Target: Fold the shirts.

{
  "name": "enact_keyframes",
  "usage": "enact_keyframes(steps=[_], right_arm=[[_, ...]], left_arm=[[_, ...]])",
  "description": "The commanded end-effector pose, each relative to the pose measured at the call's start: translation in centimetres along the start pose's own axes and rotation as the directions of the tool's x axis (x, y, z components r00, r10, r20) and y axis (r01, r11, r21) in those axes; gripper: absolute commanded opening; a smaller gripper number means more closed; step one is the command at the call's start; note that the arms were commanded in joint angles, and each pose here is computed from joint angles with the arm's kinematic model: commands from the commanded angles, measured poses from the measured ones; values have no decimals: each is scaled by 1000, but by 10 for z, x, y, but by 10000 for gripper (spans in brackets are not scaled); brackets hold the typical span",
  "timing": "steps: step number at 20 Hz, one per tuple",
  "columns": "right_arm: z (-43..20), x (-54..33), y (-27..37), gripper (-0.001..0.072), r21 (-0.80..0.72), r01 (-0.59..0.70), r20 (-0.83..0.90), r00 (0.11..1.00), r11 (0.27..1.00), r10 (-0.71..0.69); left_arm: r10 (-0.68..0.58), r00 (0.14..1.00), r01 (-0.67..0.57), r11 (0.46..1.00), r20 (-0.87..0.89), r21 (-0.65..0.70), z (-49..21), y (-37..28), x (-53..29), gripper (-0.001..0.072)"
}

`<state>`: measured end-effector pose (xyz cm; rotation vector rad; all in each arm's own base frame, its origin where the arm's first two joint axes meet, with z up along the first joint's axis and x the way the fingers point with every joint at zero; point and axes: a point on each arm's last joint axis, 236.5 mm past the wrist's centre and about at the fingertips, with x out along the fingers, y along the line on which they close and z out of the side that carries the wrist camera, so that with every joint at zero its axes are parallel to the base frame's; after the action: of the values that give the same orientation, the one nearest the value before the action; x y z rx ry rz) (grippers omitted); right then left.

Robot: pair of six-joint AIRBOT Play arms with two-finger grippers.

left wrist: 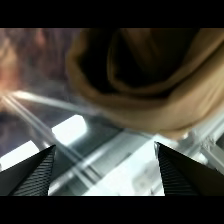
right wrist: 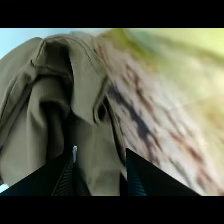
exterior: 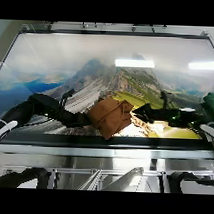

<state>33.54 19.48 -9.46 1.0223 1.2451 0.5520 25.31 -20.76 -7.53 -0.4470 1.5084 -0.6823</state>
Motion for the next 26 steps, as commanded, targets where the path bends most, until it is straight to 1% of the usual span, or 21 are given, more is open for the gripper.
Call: enact_keyframes(steps=[1, 4, 5, 6, 7, 8, 10, 12, 14, 16, 18, 19, 21, 23, 24, 26], right_arm=[[9, 37, 19, 359, -36, -12, -13, 1000, 999, 12], [20, 44, 48, 243, -99, -46, -9, 999, 994, 46], [21, 43, 57, 57, -114, -68, -19, 998, 991, 67], [21, 42, 65, 21, -124, -89, -30, 996, 988, 86], [19, 39, 72, 21, -137, -106, -38, 994, 985, 102], [17, 35, 81, 20, -168, -122, -43, 992, 978, 116], [18, 14, 109, 20, -232, -162, -30, 987, 959, 159], [27, -28, 152, 20, -330, -206, 37, 972, 921, 230], [37, -93, 205, 20, -470, -210, 155, 936, 857, 315], [35, -171, 260, 20, -619, -155, 287, 867, 770, 406], [18, -245, 312, 19, -746, -44, 392, 777, 665, 491], [5, -274, 334, 20, -777, 10, 428, 740, 629, 518], [-22, -303, 362, 19, -820, 104, 455, 716, 563, 530], [-44, -312, 380, 20, -848, 122, 436, 716, 516, 546], [-48, -313, 382, 19, -851, 122, 433, 715, 511, 549], [-55, -308, 380, 20, -860, 107, 405, 737, 498, 541]], left_arm=[[55, 985, -61, 998, 163, 31, 40, -7, 9, 702], [48, 987, -56, 997, 152, 54, 54, -16, 17, 701], [38, 990, -47, 997, 139, 61, 58, -20, 22, 686], [19, 992, -27, 998, 125, 62, 62, -27, 27, 383], [6, 994, -14, 997, 108, 76, 66, -35, 31, -10], [-10, 995, 0, 995, 96, 99, 70, -44, 30, 14], [-52, 992, 34, 987, 111, 156, 85, -73, 10, 13], [-110, 978, 62, 966, 178, 252, 100, -112, -43, 13], [-166, 944, 54, 929, 284, 365, 107, -154, -121, 13], [-208, 883, -11, 888, 421, 460, 103, -191, -208, 13], [-231, 807, -107, 849, 544, 518, 88, -221, -282, 12], [-236, 774, -147, 835, 588, 530, 78, -232, -310, 13], [-240, 743, -193, 818, 625, 543, 59, -248, -341, 14], [-233, 766, -202, 797, 598, 569, 43, -253, -343, 14], [-223, 790, -194, 793, 571, 577, 37, -252, -337, 14], [-176, 838, -179, 805, 516, 565, 30, -239, -323, 14]])
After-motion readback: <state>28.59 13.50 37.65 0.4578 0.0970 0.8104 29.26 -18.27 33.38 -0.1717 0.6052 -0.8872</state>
